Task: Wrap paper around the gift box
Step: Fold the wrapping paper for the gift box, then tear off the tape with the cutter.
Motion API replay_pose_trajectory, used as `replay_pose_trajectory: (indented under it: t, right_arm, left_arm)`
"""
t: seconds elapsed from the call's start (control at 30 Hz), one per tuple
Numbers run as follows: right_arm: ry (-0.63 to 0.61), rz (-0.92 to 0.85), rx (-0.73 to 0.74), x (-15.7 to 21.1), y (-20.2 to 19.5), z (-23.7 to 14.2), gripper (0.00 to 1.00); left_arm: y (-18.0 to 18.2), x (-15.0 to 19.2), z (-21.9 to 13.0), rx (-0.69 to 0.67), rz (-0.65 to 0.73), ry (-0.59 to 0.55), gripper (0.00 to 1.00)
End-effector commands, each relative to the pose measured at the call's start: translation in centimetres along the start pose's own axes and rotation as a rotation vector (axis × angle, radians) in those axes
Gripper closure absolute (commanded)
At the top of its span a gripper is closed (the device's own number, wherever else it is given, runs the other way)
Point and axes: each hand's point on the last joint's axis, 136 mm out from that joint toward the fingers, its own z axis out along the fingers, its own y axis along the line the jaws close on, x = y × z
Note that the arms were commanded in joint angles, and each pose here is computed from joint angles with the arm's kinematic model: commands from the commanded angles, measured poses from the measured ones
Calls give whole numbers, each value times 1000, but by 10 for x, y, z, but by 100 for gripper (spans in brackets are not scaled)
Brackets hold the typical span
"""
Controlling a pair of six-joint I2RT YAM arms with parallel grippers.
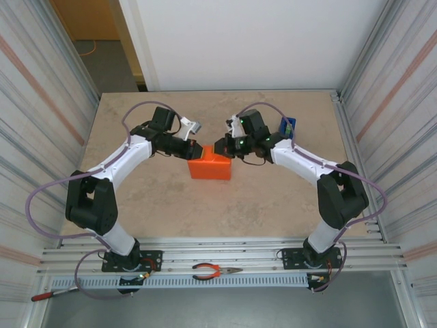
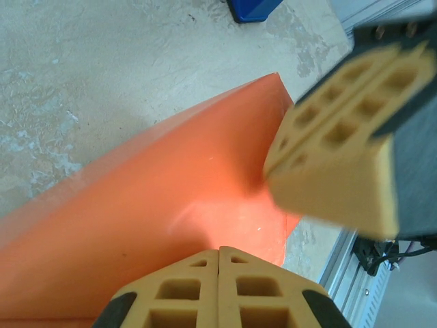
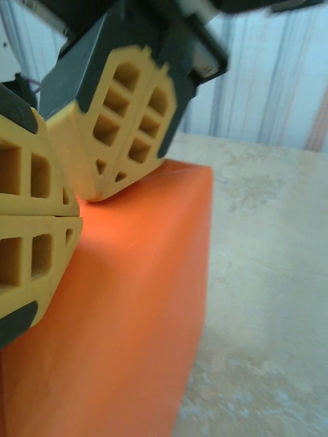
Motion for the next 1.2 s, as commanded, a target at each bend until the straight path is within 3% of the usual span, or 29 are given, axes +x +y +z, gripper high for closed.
replay_pose_trajectory:
  t: [0.0,0.1,0.27,0.37,0.53,0.7,0.93,1.17]
  right_arm:
    - [-116,-8,-97,-39,39,-45,100]
    - [-211,9,-78,-62,27,-78,88]
    - [-359,115,15,-92,-35,-135,54]
    - [-417,205,83,-101,-83,-165,47]
    - [-472,364,169,-105,-159,-193,45]
    - [-468,457,208,-103,-206,-193,45]
    - [-439,486,225,-104,-237,-182,56]
    - [-415,510,228,-103,-260,-173,59]
  left_arm:
    - [11,20,3,-43,-29,49,100]
    - [13,21,4,-49,-31,53,100]
    - [16,23,6,-52,-38,60,100]
    - [17,24,9,-50,-38,65,100]
    - [20,24,12,-46,-39,68,100]
    - [19,25,12,-43,-40,70,100]
    - [19,27,11,-48,-36,71,100]
    - [20,28,11,-50,-38,74,100]
